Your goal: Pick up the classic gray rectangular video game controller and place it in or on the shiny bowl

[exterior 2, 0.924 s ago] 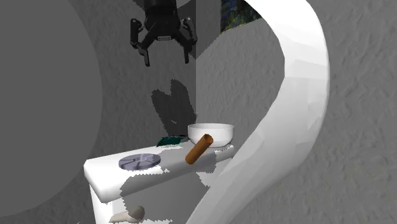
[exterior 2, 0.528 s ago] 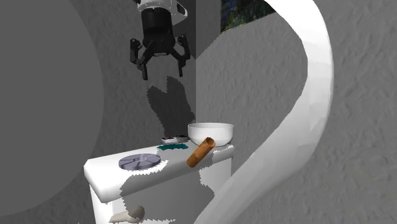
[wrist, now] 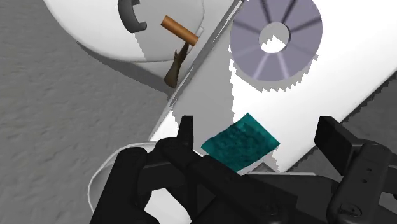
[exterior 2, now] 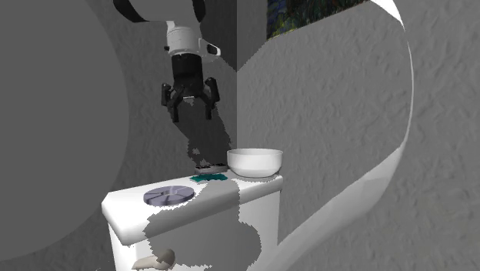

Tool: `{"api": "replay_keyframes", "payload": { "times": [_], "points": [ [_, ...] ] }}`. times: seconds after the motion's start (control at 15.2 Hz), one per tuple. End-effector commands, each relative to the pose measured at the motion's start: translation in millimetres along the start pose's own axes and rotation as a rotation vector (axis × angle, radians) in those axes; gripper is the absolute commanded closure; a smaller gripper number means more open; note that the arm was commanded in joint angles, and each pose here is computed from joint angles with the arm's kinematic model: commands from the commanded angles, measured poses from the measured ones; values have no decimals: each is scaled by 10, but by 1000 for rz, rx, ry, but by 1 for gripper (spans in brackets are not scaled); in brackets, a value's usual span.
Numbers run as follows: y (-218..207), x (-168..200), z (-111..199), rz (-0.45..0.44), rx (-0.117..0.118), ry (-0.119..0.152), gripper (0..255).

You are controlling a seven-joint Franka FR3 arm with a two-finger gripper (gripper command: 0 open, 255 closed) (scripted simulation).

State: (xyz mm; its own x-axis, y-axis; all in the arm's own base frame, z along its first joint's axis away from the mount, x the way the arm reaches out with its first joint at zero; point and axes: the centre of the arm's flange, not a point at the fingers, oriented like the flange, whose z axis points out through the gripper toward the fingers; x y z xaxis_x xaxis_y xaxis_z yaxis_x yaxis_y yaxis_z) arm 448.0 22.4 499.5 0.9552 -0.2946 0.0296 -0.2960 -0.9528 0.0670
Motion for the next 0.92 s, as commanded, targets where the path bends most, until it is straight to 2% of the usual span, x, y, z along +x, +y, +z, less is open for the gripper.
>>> {"api": "replay_keyframes", "payload": {
  "times": [0.0, 0.86],
  "points": [
    [-96, 203, 136, 62, 7, -2, 0],
    [-398, 1635, 1011, 445, 49, -20, 0]
  ]
}}
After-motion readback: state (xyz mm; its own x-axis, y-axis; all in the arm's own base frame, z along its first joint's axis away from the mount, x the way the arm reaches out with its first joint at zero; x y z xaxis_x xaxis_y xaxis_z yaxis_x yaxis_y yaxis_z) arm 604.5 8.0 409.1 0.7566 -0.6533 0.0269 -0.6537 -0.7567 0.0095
